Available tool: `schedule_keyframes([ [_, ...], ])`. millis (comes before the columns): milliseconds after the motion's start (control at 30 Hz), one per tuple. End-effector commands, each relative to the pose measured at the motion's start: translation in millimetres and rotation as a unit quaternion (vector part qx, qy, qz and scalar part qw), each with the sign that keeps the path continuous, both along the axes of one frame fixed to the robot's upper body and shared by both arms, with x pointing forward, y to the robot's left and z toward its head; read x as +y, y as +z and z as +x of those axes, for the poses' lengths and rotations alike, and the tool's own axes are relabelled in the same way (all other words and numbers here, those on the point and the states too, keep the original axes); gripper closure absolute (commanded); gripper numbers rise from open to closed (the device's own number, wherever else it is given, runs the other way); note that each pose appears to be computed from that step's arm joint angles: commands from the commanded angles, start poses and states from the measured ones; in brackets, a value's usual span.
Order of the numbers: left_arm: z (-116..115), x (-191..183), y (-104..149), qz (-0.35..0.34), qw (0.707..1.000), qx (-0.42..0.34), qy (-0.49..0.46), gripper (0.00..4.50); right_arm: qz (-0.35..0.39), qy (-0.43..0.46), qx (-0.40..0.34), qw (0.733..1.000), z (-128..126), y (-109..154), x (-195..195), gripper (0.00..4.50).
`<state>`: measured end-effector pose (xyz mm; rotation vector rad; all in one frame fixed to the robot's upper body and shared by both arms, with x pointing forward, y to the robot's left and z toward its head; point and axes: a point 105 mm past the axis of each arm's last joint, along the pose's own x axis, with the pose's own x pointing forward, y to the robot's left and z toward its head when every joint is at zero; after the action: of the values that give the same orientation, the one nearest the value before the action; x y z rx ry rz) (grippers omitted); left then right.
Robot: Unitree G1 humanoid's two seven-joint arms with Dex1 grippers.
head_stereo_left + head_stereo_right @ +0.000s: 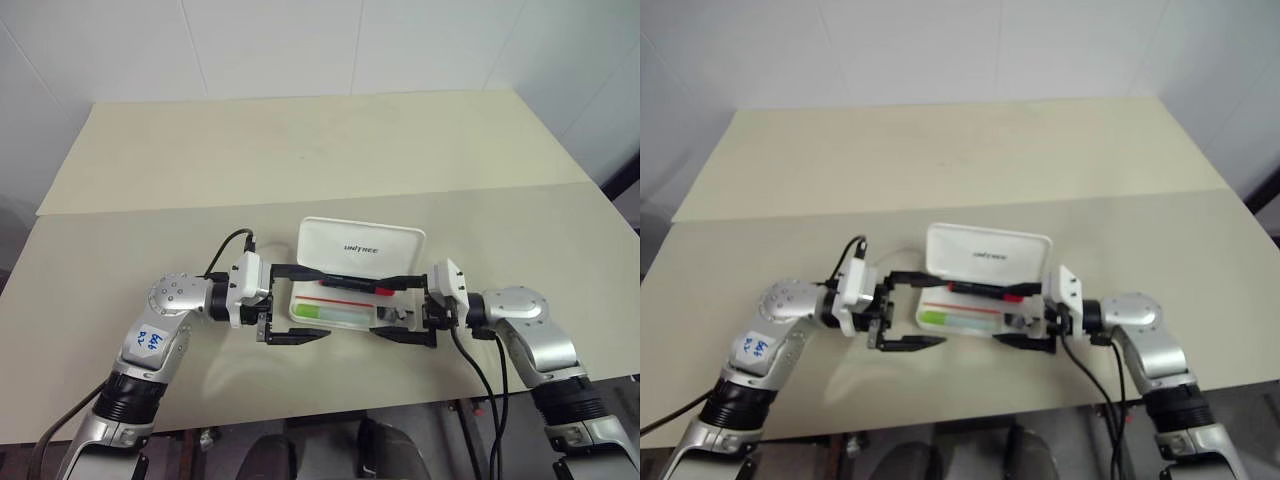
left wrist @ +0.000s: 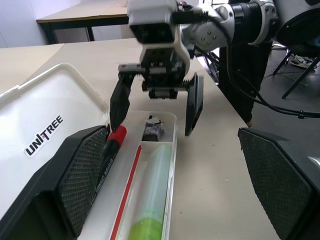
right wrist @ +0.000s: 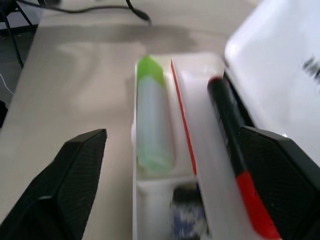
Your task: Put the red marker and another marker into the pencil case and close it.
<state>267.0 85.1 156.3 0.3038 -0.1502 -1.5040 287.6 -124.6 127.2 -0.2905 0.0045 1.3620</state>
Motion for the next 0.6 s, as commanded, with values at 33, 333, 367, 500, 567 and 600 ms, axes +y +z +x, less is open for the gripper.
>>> schedule_keyframes([
  [33, 3, 4, 7, 0.002, 1.0, -0.023, 0.006, 0.0, 0.021, -0.004, -0.022, 1.0, -5, 24, -6, 0.03],
  [333, 10, 25, 7, 0.012, 0.999, -0.03, 0.027, 0.19, 0.038, -0.026, -0.031, 0.998, -14, 58, -27, 0.0],
  [367, 10, 28, 8, 0.01, 0.999, -0.029, 0.029, 0.41, 0.037, -0.029, -0.034, 0.998, -15, 60, -29, 0.0],
  [500, 14, 42, 6, 0.019, 0.998, -0.034, 0.043, 1.63, 0.02, -0.023, -0.055, 0.998, -21, 67, -42, 0.0],
  [567, 16, 45, 6, 0.022, 0.998, -0.036, 0.045, 2.39, 0.015, -0.022, -0.057, 0.998, -23, 69, -48, 0.0],
  [600, 16, 46, 6, 0.022, 0.998, -0.038, 0.046, 2.78, 0.01, -0.021, -0.058, 0.998, -23, 69, -50, 0.0],
])
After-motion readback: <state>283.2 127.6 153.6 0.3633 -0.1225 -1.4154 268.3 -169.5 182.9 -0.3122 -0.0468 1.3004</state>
